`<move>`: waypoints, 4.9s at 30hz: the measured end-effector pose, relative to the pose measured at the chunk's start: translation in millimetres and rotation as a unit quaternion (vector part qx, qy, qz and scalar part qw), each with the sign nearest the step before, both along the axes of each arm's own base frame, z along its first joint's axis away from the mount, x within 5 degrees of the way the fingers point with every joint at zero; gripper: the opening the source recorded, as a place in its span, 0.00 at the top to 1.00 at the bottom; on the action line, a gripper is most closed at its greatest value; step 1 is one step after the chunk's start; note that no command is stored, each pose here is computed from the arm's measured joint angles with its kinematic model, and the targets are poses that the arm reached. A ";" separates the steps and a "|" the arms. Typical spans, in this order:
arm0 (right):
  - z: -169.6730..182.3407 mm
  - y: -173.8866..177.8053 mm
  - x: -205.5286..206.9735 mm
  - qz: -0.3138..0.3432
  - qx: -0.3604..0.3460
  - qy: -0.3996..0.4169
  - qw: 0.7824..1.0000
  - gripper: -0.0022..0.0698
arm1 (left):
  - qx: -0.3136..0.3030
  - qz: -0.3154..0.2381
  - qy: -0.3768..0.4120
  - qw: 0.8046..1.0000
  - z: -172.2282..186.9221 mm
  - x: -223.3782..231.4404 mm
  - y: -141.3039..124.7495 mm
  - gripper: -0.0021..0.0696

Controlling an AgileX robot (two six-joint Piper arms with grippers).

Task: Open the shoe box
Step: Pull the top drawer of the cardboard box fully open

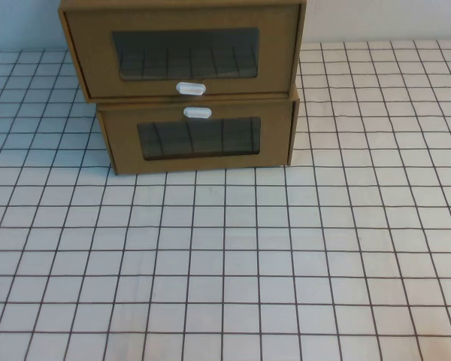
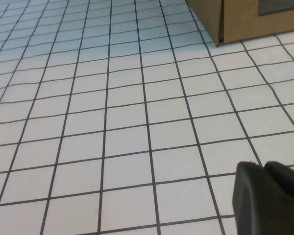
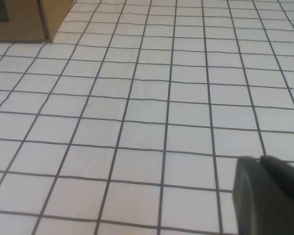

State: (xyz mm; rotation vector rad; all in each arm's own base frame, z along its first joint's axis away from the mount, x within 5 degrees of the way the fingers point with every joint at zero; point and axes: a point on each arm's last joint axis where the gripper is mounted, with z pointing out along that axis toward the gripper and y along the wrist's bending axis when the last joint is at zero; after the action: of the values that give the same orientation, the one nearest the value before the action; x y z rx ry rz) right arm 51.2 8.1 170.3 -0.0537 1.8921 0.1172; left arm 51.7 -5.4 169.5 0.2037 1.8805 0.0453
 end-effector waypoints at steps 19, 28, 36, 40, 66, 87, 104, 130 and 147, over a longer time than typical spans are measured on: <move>0.0 0.0 0.0 0.000 0.000 0.000 1.000 0.99 | 0.000 0.000 -0.001 1.000 0.2 0.1 0.0 0.97; 0.0 0.0 0.0 0.000 0.000 0.000 1.000 0.99 | 0.000 0.000 -0.001 1.000 0.2 0.1 0.0 0.97; 0.0 0.0 0.0 0.000 0.000 0.000 1.000 0.99 | 0.000 0.000 -0.002 1.000 0.3 0.1 0.0 0.97; 0.0 0.0 0.0 0.000 0.000 0.000 1.000 0.99 | -0.047 0.005 -0.016 0.999 3.4 0.9 -1.6 0.97; 0.0 0.0 0.0 0.000 0.000 0.000 1.000 0.99 | -0.320 -0.010 -0.005 0.947 70.4 9.4 -17.7 0.97; 0.0 0.0 0.0 0.000 0.000 0.000 1.000 0.99 | -0.087 -0.201 0.076 0.973 261.2 183.9 -43.6 0.97; -0.3 -2.9 0.2 -0.003 -0.040 -0.002 0.999 0.99 | -0.078 -0.310 0.110 0.941 277.2 325.5 -95.4 0.97; 25.6 0.3 4.6 -0.031 0.180 -0.121 0.976 0.99 | -0.056 -0.341 0.178 0.921 234.9 373.6 -132.2 0.97; 88.1 18.9 0.5 0.041 0.299 -0.048 0.952 0.99 | -0.059 -0.320 0.150 0.934 236.8 381.1 -130.7 0.97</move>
State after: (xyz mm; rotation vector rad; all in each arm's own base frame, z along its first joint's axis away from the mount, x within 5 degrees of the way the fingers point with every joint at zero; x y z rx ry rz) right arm 51.7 27.0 258.4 0.2717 1.6872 0.7264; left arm 432.8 -136.2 406.3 0.7651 2.0232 -0.5716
